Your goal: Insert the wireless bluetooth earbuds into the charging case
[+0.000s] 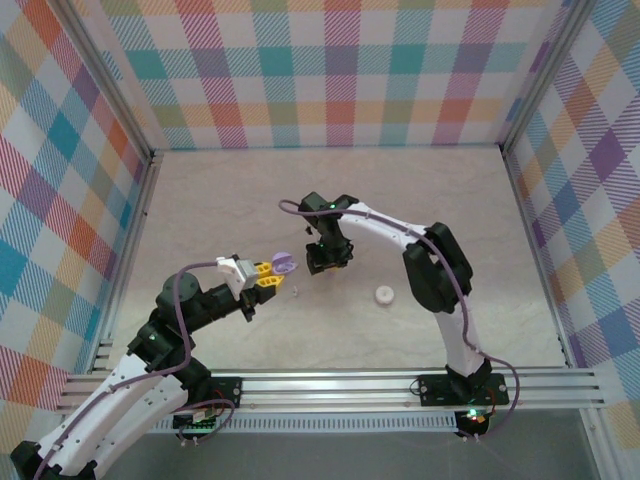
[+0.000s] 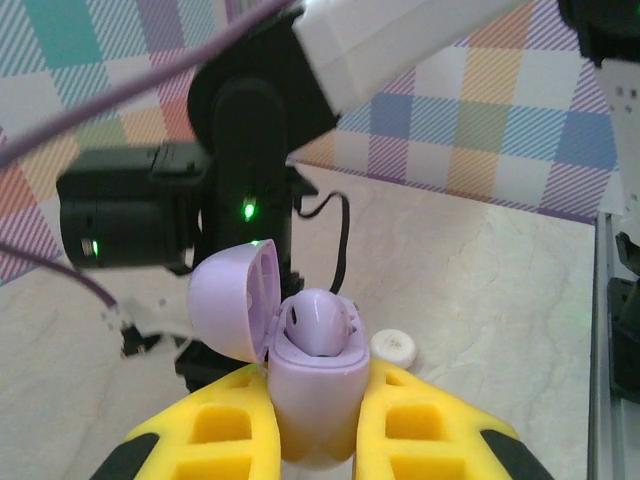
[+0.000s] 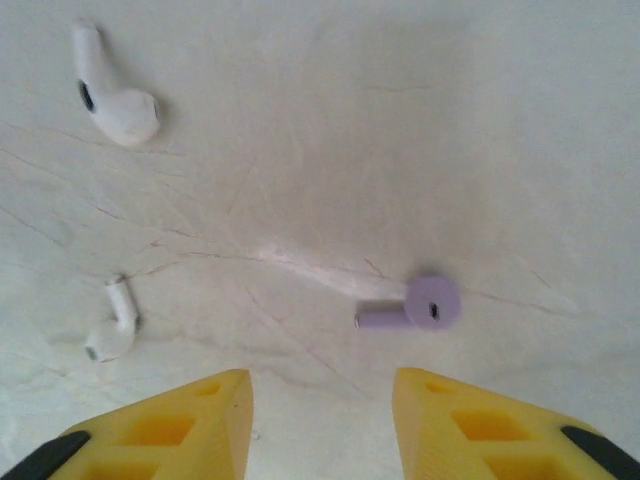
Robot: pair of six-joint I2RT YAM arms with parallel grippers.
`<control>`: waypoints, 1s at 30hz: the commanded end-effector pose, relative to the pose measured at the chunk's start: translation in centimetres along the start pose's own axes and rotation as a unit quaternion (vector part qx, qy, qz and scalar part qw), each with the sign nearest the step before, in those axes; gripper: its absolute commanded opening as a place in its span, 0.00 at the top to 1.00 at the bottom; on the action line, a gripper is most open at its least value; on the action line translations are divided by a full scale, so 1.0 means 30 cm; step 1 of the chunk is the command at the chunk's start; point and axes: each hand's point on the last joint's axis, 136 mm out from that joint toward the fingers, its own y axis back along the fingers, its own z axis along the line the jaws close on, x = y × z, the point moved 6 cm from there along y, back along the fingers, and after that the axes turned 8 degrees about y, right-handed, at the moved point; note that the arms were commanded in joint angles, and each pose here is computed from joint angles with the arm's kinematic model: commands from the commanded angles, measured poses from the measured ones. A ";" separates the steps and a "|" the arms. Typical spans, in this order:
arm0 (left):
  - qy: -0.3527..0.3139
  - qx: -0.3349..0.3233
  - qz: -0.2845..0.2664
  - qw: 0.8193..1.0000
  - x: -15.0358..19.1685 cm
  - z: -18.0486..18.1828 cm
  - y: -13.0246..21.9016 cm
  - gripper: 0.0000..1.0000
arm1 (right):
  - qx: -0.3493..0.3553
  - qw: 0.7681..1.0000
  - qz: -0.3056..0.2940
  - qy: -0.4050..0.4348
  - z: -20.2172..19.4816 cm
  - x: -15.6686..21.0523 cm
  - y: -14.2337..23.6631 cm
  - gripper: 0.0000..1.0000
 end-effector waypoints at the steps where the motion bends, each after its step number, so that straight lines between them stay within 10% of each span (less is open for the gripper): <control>1: -0.009 0.020 -0.018 1.000 -0.048 -0.021 0.003 1.00 | 0.006 0.995 -0.050 -0.090 -0.019 0.005 0.099 0.55; 11: -0.021 0.047 -0.017 0.999 -0.061 -0.038 -0.004 1.00 | 0.012 0.968 -0.021 -0.248 -0.055 0.064 -0.063 0.71; 30: -0.037 0.052 -0.009 0.998 -0.044 -0.053 0.025 1.00 | 0.069 0.968 -0.004 -0.243 -0.087 0.017 -0.153 0.66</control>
